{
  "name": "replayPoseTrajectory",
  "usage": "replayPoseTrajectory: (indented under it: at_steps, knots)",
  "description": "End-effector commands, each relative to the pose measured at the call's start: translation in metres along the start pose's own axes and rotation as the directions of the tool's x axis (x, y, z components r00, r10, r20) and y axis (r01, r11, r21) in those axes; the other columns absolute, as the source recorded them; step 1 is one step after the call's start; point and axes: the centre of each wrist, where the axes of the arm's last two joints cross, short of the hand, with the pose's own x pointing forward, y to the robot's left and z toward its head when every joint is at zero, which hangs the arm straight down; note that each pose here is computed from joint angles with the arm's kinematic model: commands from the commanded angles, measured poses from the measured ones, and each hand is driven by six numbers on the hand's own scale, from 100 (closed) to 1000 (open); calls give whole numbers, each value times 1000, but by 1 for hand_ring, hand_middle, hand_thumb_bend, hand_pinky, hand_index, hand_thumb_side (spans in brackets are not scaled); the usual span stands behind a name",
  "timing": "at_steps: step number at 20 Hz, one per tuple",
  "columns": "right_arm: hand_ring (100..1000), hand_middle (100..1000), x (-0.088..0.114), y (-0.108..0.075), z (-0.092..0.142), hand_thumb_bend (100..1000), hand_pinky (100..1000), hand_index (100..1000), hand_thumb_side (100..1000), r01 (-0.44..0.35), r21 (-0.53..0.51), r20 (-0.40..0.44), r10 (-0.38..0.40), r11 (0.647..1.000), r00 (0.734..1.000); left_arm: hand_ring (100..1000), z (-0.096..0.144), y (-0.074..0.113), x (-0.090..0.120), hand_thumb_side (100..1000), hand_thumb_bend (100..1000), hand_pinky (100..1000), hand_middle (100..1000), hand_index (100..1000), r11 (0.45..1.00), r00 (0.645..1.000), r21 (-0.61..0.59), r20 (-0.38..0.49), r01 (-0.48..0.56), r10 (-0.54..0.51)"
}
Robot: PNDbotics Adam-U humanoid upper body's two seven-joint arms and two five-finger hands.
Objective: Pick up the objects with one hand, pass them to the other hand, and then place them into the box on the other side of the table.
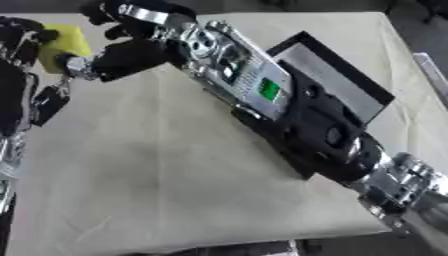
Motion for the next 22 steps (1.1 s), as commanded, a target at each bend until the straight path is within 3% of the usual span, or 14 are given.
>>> replayPoseTrajectory:
  at_steps: [1, 7, 22]
  knots:
    - [1000, 1000, 2, -4, -6, 338, 1000, 1000, 326, -22, -36, 11, 23, 999, 1000, 680, -12, 6, 6, 100, 100, 762, 615, 505, 998, 1000, 65, 13, -17, 16]
    - [1000, 1000, -11, -3, -17, 339, 1000, 1000, 341, -41, -47, -21, 40, 998, 999, 674, -16, 9, 11, 100, 100, 760, 612, 504, 991, 999, 125, 23, -43, 40]
    - [1000, 1000, -21, -1, -33, 330, 1000, 1000, 337, -2, -11, -31, 2, 1000, 1000, 674, -18, 3, 28, 100, 100, 767, 613, 503, 987, 994, 132, 66, -92, 84]
